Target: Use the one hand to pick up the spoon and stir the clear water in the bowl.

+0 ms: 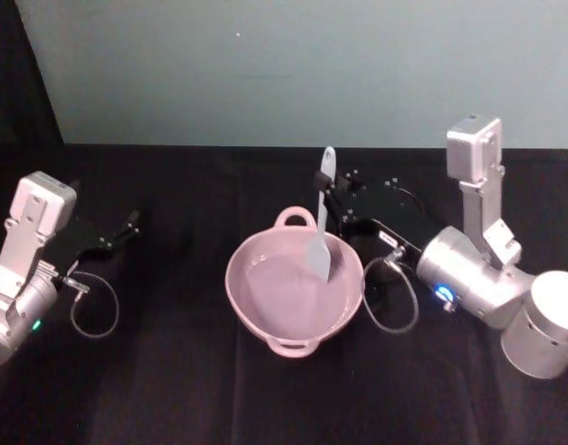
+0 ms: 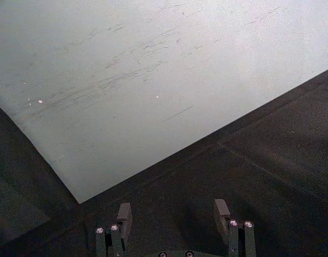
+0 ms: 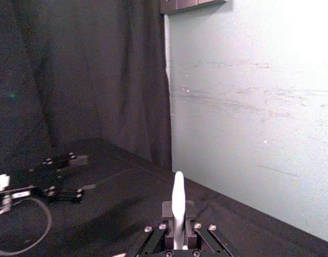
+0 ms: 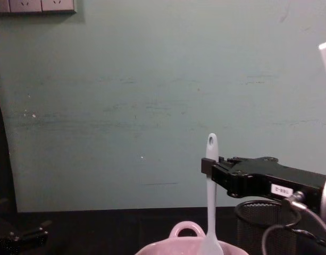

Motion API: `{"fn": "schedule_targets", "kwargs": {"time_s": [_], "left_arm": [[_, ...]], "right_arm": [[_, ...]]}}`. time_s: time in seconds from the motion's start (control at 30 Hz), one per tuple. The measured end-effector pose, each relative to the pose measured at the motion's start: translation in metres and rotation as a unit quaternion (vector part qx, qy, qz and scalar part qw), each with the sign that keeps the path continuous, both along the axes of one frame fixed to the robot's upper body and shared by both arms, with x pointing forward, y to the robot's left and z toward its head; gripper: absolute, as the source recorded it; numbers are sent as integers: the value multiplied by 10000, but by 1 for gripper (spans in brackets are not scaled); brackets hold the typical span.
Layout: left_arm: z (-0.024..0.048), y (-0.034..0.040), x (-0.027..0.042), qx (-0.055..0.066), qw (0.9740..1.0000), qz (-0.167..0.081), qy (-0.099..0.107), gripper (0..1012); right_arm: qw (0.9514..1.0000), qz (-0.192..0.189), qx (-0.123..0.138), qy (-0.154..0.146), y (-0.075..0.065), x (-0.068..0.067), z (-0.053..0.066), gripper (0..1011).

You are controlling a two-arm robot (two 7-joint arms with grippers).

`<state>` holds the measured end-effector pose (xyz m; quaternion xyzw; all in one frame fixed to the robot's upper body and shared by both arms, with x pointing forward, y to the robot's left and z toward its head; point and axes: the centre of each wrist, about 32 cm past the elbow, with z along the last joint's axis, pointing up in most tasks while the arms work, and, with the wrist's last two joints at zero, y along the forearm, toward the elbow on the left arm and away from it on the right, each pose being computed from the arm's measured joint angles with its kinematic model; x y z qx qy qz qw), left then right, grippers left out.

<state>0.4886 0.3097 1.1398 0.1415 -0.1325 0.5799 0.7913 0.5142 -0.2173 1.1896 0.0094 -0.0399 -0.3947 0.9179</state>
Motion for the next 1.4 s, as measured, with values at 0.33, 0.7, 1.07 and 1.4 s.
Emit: {"fn": "schedule_targets", "kwargs": {"time_s": [0.33, 0.7, 1.07, 1.4], "left_arm": [[0, 0, 0, 0, 10000, 0, 0, 1011], [0, 0, 0, 0, 10000, 0, 0, 1011], [0, 0, 0, 0, 10000, 0, 0, 1011], [0, 0, 0, 0, 10000, 0, 1, 1011]], "right_arm": [[9990, 356, 143, 243, -119, -308, 64, 123], [9961, 735, 336, 354, 118, -374, 41, 123], [9967, 716, 211, 317, 345, -153, -40, 123], [9994, 334, 84, 45, 405, 58, -89, 123]]}}
